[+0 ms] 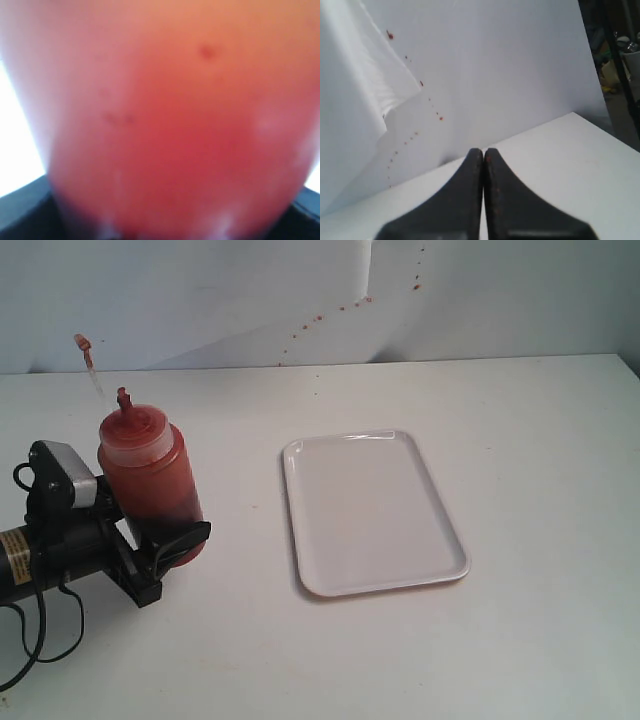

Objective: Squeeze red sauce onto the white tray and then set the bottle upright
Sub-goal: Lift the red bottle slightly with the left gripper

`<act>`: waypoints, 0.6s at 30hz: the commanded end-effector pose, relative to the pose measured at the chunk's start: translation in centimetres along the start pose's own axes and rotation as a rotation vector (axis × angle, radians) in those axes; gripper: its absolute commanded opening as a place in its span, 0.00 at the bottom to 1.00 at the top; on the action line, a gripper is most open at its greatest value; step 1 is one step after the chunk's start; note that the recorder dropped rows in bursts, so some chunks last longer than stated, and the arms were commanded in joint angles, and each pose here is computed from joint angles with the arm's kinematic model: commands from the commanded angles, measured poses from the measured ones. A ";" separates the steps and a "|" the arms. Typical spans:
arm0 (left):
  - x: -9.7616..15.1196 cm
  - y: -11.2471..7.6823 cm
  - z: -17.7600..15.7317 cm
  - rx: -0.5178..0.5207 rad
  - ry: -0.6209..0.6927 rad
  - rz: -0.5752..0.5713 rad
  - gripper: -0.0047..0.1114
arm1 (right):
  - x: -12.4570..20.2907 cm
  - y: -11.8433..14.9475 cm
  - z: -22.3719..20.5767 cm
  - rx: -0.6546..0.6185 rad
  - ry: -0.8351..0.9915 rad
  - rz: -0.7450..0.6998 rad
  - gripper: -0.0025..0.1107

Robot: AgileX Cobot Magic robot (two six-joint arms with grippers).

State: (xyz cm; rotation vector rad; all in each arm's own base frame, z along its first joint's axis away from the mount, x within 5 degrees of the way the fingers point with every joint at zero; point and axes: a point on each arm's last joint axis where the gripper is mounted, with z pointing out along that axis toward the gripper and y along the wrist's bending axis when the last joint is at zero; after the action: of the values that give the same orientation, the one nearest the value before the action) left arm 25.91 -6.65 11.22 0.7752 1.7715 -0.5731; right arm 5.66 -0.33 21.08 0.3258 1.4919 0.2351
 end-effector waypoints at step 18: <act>-0.8 -0.2 -0.2 0.010 -0.059 0.004 0.04 | 0.0 0.0 0.0 -0.007 -0.006 0.097 0.02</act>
State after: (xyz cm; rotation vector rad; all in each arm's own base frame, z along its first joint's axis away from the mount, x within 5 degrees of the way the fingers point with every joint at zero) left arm 25.87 -6.68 11.19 0.7830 1.7724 -0.5751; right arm 5.63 -0.46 21.42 0.4094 1.4361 0.3169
